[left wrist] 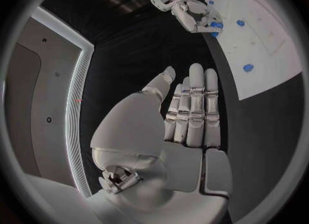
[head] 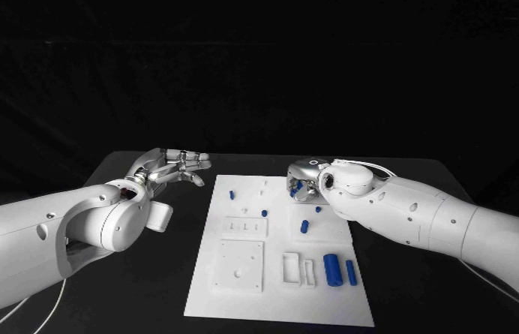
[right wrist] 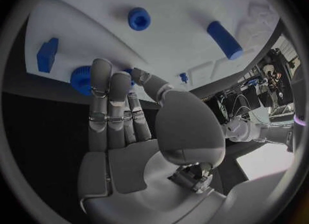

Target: Assemble the parts on the task board

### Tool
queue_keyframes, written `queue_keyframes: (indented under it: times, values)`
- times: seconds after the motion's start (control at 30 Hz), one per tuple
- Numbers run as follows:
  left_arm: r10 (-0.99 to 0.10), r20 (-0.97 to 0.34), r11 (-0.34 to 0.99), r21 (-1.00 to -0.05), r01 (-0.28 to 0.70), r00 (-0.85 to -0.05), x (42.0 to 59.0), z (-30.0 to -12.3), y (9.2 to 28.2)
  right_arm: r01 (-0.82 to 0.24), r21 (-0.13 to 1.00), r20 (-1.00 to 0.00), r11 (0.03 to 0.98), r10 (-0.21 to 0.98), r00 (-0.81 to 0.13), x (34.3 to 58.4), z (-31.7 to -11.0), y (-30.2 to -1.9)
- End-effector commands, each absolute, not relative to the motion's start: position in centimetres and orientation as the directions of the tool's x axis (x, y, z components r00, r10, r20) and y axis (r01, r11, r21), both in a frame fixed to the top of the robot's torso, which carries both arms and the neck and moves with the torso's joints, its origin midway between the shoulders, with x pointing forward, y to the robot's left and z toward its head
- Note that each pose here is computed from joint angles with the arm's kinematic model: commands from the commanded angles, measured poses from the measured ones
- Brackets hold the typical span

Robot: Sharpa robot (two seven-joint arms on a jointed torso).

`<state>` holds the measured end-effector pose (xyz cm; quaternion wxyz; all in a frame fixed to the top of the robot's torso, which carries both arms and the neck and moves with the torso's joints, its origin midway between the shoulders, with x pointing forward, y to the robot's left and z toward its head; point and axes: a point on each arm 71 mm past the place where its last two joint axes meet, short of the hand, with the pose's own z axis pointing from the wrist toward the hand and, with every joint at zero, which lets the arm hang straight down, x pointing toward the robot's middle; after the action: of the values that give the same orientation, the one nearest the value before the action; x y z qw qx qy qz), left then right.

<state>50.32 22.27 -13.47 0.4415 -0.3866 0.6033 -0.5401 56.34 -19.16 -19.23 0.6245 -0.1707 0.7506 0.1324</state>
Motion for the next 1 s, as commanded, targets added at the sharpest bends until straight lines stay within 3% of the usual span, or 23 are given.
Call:
queue_keyframes:
  times: [0.03,1.0]
  values:
    - [-0.938,-0.114,0.115,-0.993,0.017,-0.327,50.3,-13.3,22.2,-0.422,-0.039,-0.981,0.906,-0.116,-0.158,56.3,-19.3,-19.2]
    - [-0.94,-0.116,0.117,-0.993,0.017,-0.321,50.4,-13.2,22.2,-0.38,-0.007,-0.999,0.925,0.006,0.032,56.5,-17.0,-17.5]
